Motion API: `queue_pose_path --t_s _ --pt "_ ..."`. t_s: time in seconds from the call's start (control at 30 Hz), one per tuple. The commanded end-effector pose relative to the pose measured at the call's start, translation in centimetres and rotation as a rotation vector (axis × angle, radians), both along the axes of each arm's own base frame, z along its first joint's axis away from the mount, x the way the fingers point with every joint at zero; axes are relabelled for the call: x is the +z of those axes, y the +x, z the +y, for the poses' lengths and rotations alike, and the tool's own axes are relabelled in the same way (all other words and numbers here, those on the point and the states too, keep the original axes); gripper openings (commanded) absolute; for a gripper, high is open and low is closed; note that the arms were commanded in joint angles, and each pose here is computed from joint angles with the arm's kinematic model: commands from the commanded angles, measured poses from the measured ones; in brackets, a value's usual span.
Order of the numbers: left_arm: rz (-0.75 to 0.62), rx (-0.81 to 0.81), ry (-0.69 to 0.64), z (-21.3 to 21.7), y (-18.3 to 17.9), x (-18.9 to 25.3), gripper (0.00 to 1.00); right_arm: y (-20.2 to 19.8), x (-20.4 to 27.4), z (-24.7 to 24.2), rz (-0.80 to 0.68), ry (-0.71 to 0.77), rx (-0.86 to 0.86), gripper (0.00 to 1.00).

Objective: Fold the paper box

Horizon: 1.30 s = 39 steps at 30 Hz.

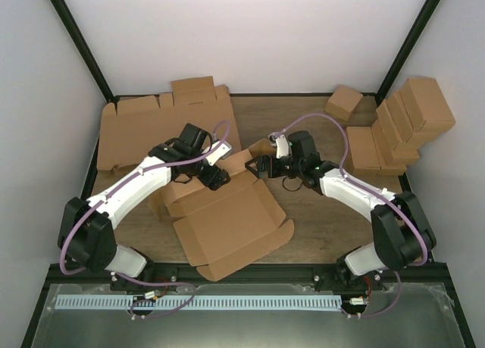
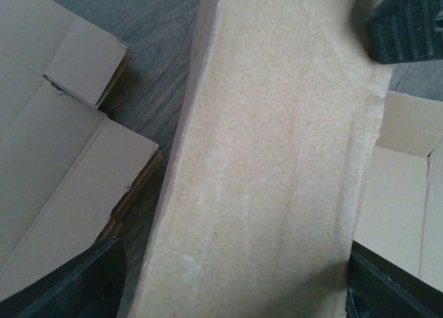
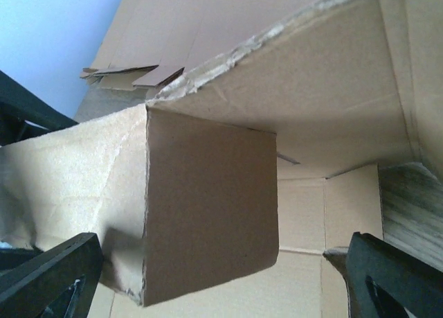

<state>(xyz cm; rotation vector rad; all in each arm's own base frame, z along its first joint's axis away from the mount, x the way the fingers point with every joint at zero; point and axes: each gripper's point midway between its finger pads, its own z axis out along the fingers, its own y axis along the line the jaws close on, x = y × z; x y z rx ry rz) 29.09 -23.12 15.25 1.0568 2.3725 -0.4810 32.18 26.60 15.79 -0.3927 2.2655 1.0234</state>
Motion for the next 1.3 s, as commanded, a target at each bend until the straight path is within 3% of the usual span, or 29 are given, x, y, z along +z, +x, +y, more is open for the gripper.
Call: queue_pose_path --t_s 0.0,0.23,0.47,0.67,0.77,0.83,1.0,1.13,1.27 --pt "0.007 -0.014 0.017 0.0 0.0 -0.7 0.81 -0.6 1.0 -0.6 -0.004 0.028 0.01 1.0" --pt "0.015 -0.013 0.022 0.0 0.0 -1.0 0.81 -0.5 2.1 -2.5 -0.065 -0.001 -0.094 0.99" --pt "0.019 -0.018 0.013 -0.2 -0.1 -0.9 0.8 -0.1 -1.1 -4.3 -0.03 -0.065 -0.192 0.75" --pt "0.022 -0.02 0.014 -0.2 -0.1 -1.0 0.79 -0.5 -2.7 -4.3 -0.006 -0.047 -0.197 0.66" --pt "0.024 -0.022 0.012 -0.2 -0.2 -1.1 0.79 -0.1 -4.1 -4.0 0.028 -0.062 -0.197 0.55" --pt "0.026 -0.022 0.012 -0.2 -0.2 -1.1 0.79 0.4 -5.0 -4.2 0.041 -0.073 -0.222 0.39" --pt "0.026 -0.023 0.012 -0.3 -0.1 -1.1 0.79 2.1 -6.0 -4.4 0.031 -0.074 -0.288 0.13" --pt "0.028 -0.023 0.011 -0.3 -0.2 -1.1 0.79 3.7 -7.3 -4.2 0.048 -0.115 -0.315 0.01" --pt "0.031 -0.026 0.01 -0.3 -0.2 -1.2 0.79 4.5 -8.6 -3.3 0.075 -0.129 -0.283 0.01"
